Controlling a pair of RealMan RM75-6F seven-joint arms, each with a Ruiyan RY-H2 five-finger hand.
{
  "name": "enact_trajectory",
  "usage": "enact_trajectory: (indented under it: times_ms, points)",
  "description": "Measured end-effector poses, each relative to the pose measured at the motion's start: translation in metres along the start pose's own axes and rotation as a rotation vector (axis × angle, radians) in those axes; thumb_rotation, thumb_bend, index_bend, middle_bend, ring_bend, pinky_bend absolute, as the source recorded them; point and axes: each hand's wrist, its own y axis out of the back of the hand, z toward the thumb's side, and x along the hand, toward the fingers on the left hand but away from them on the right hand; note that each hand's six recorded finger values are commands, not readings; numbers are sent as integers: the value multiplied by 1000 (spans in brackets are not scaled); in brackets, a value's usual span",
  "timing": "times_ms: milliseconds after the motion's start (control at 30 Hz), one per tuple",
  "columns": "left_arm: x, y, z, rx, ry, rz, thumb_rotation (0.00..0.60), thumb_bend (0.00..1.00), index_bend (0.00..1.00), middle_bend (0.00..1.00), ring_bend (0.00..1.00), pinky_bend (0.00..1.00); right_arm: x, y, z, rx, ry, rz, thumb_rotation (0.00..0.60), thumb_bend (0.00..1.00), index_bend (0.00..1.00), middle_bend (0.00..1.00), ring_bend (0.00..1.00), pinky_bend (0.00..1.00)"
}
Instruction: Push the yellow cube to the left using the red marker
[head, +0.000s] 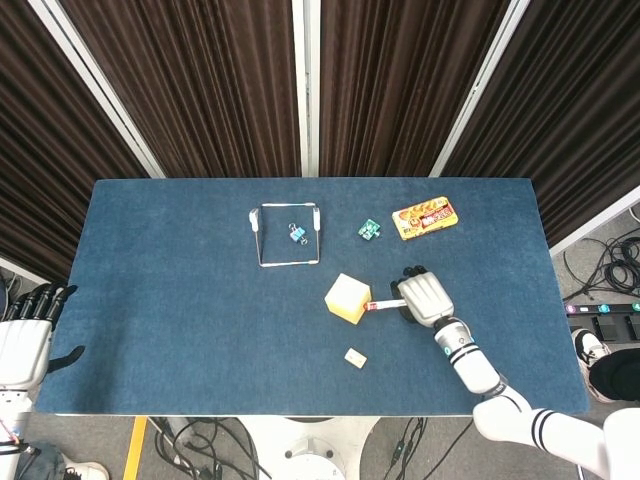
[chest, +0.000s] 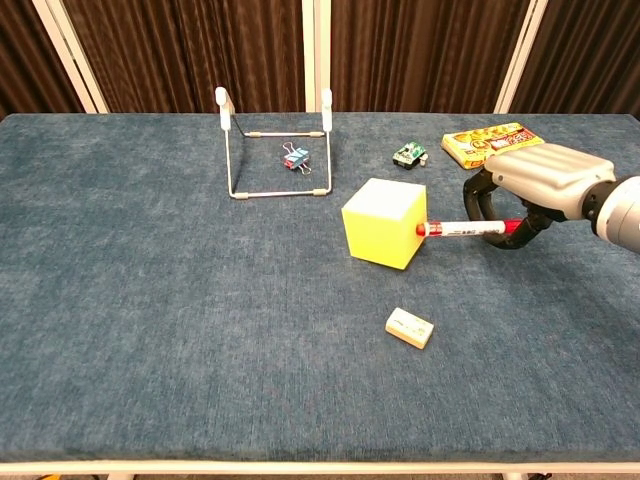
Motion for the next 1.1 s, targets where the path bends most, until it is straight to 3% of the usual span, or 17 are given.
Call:
enact_trajectory:
  times_ms: [267,600,833,1100]
  points:
    - [0,0,0,0,0,0,600,158,216,214,136,183,5,-4,-15,-12,-61,32,600,477,684,644,231,226]
    - [0,0,0,0,0,0,600,157,216,214,136,183,-17,2,-1,-25,-88,35,600,477,690,657,247,207]
    - [0,0,0,0,0,0,600,158,216,214,135,183,-35,10,22,-8,-76,36,600,477,692,658,247,202]
    - [0,0,0,0,0,0,600,158,216,214,136,183,-53,17,64,14,-11,43,600,477,692,658,247,202]
